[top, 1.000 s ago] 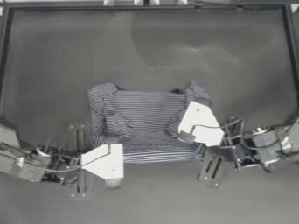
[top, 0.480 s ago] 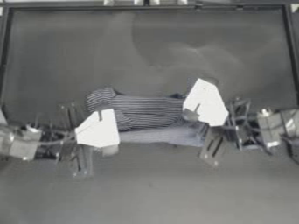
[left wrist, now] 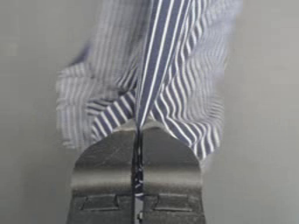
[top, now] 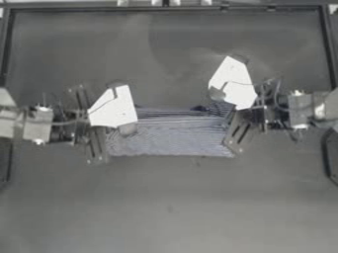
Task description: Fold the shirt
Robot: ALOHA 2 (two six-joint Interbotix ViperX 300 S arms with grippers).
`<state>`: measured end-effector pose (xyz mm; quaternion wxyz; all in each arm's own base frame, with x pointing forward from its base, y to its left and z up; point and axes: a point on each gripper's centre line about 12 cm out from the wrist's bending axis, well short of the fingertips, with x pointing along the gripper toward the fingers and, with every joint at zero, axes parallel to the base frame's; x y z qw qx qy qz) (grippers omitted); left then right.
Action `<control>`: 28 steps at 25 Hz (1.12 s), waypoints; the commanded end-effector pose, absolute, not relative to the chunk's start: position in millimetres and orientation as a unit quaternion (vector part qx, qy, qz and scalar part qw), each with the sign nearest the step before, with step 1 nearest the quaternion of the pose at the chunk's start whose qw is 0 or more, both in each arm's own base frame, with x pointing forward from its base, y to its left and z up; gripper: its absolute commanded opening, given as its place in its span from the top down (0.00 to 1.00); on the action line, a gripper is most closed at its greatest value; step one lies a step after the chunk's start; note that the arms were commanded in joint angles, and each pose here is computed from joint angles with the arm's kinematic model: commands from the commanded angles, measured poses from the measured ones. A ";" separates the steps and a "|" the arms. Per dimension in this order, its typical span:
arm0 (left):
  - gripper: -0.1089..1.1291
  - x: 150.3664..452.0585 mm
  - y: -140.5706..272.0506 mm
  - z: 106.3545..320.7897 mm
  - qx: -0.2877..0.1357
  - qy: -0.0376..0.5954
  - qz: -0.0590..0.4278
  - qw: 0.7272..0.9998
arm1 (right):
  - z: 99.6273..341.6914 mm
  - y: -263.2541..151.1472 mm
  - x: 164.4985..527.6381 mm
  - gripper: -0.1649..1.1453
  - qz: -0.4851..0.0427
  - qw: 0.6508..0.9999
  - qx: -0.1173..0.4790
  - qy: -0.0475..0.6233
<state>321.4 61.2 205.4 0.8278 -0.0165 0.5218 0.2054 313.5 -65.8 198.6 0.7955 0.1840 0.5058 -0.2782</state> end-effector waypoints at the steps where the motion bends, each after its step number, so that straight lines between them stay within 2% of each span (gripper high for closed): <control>1: 0.88 318.3 78.1 199.6 -0.022 0.521 0.215 0.825 | 195.0 -83.3 313.3 0.84 -0.288 0.798 0.194 0.493; 14: 0.88 321.9 121.4 154.3 -0.014 0.549 0.212 0.809 | 157.8 -118.2 312.6 0.84 -0.309 0.773 0.196 0.518; 20: 0.86 323.9 131.7 142.2 -0.013 0.556 0.210 0.804 | 143.6 -127.0 311.9 0.84 -0.313 0.764 0.196 0.530; 23: 0.78 326.2 133.6 137.8 -0.012 0.561 0.209 0.801 | 133.7 -127.1 311.8 0.84 -0.312 0.759 0.199 0.536; 28: 0.51 329.9 135.0 135.5 -0.032 0.560 0.213 0.800 | 130.4 -125.5 317.5 0.79 -0.300 0.777 0.210 0.512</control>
